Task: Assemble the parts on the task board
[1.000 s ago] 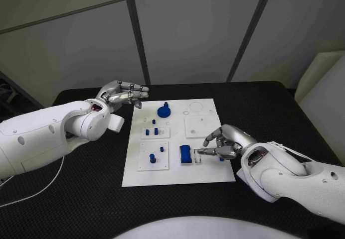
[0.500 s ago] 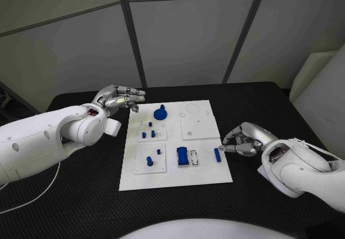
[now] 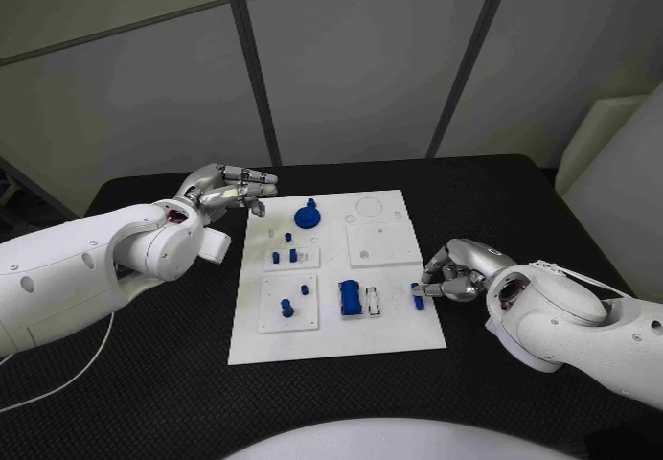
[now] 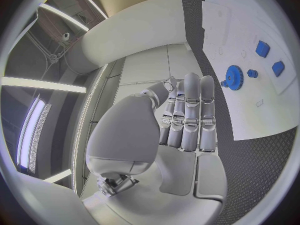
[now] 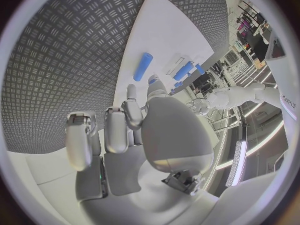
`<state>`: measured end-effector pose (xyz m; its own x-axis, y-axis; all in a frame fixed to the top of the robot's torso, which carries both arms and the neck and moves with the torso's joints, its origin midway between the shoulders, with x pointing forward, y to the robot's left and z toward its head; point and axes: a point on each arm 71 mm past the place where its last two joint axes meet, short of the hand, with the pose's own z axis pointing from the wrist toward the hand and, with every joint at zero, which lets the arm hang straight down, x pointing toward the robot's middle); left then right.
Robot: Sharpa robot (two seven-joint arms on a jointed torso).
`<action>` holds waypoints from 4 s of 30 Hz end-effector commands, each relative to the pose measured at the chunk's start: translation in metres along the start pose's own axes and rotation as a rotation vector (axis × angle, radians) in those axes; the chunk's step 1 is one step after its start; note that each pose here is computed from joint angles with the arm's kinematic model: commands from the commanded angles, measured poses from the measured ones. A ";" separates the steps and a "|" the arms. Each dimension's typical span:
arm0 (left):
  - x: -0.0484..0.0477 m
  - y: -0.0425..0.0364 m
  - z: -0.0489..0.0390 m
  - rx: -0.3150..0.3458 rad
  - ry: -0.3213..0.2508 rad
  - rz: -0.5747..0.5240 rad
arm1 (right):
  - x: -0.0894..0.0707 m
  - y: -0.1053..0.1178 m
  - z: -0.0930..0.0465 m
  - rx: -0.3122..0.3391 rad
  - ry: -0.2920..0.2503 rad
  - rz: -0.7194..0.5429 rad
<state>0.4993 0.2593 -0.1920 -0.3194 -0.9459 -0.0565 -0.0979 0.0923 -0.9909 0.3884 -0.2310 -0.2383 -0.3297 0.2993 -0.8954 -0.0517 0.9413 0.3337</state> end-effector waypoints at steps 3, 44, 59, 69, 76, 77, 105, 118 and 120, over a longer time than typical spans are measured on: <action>0.0009 -0.0015 0.0000 0.009 0.011 -0.005 | 0.004 0.001 0.002 0.020 0.036 -0.063; 0.0001 -0.0013 -0.0005 0.008 0.010 -0.005 | 0.019 0.027 -0.012 0.030 0.041 0.126; 0.0013 -0.0016 -0.0006 0.010 0.013 -0.006 | 0.024 0.047 -0.012 0.002 0.059 0.288; 0.0023 -0.0017 -0.0002 0.009 0.016 -0.007 | 0.035 0.055 -0.002 0.017 0.120 0.275; 0.0028 -0.0017 -0.0001 0.008 0.017 -0.007 | 0.040 0.060 0.005 0.025 0.148 0.264; 0.0029 -0.0017 -0.0001 0.008 0.018 -0.007 | 0.041 0.061 0.005 0.025 0.149 0.262; 0.0028 -0.0013 -0.0001 0.003 0.021 -0.008 | 0.039 0.063 0.007 0.016 0.106 0.167; 0.0027 -0.0012 0.0001 0.003 0.020 -0.008 | 0.037 0.064 0.010 0.003 0.063 0.147; 0.0026 -0.0011 0.0001 0.003 0.020 -0.007 | 0.037 0.065 0.010 -0.001 0.066 0.150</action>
<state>0.4987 0.2582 -0.1921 -0.3279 -0.9432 -0.0530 -0.1004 0.0905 -0.9908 0.3818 -0.1572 -0.2543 -0.4105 0.4303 -0.8040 0.0011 0.8819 0.4714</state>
